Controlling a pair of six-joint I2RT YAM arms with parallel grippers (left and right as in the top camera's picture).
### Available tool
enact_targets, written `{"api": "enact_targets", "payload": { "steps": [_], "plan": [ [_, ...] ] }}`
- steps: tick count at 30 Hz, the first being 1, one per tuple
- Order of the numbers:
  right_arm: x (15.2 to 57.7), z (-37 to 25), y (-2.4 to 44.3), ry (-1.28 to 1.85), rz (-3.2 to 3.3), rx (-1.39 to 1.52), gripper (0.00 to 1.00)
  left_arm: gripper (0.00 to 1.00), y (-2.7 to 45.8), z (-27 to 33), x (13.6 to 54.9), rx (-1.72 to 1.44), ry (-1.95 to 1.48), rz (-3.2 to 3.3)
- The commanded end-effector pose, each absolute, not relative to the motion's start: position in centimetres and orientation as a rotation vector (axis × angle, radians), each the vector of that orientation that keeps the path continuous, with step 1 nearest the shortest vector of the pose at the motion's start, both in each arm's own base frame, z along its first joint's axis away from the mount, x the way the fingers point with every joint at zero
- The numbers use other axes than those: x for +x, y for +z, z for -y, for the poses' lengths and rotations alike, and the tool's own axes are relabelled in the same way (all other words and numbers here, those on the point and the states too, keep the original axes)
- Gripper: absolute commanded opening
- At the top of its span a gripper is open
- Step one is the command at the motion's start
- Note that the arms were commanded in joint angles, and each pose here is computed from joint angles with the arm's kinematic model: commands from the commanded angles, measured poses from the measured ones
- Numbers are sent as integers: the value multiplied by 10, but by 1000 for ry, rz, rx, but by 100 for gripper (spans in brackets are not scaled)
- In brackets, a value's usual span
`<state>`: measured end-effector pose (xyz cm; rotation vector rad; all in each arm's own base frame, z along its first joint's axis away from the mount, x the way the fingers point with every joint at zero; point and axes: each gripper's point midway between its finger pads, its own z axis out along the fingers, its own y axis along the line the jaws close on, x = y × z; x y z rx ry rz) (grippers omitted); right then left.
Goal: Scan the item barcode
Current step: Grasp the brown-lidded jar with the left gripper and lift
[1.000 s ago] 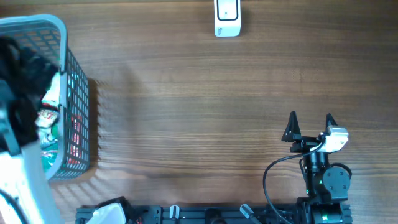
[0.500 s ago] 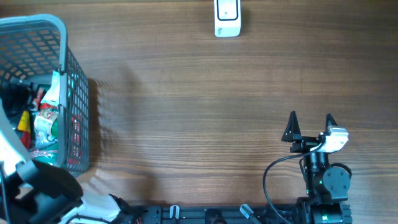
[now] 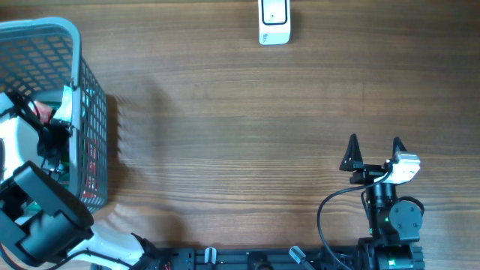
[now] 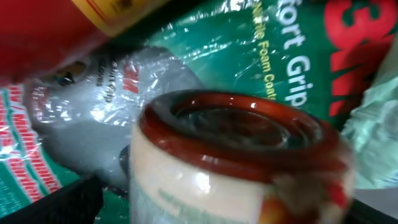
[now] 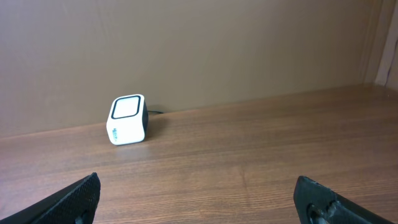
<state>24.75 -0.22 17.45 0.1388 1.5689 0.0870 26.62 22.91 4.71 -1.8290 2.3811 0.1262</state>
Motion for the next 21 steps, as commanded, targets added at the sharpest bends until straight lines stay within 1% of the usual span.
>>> {"api": "enact_targets", "payload": {
  "steps": [1, 2, 3, 5, 6, 9, 12, 13, 17, 19, 20, 21],
  "plan": [
    [248, -1, 175, 90, -1566, 115, 100, 88, 29, -223, 266, -1843, 66, -2421],
    [248, -1, 175, 90, -1566, 115, 100, 79, 28, -223, 266, -1845, 68, -2425],
    [248, -1, 175, 90, -1566, 115, 100, 75, 28, -223, 266, -1846, 68, -2425],
    [248, -1, 175, 90, -1566, 115, 100, 71, 29, -223, 266, -1844, 68, -2423],
    [248, -1, 175, 90, -1566, 115, 100, 71, 29, -224, 267, -1843, 68, -2421],
    [248, -1, 175, 90, -1566, 115, 100, 57, 37, -227, 271, -1838, 68, -2412],
    [248, -1, 175, 90, -1566, 115, 100, 55, 59, -233, 278, -1824, 68, -2395],
    [248, -1, 175, 91, -1566, 116, 100, 53, 76, -237, 284, -1811, 69, -2377],
    [248, -1, 175, 90, -1566, 115, 100, 52, 130, -247, 296, -1761, 70, -2307],
    [248, -1, 175, 90, -1566, 115, 100, 52, 164, -251, 301, -1723, 71, -2254],
    [248, -1, 175, 90, -1566, 115, 100, 53, 193, -253, 304, -1687, 71, -2203],
    [248, -1, 175, 90, -1566, 115, 100, 54, 213, -253, 305, -1662, 70, -2170]
  ]
}}
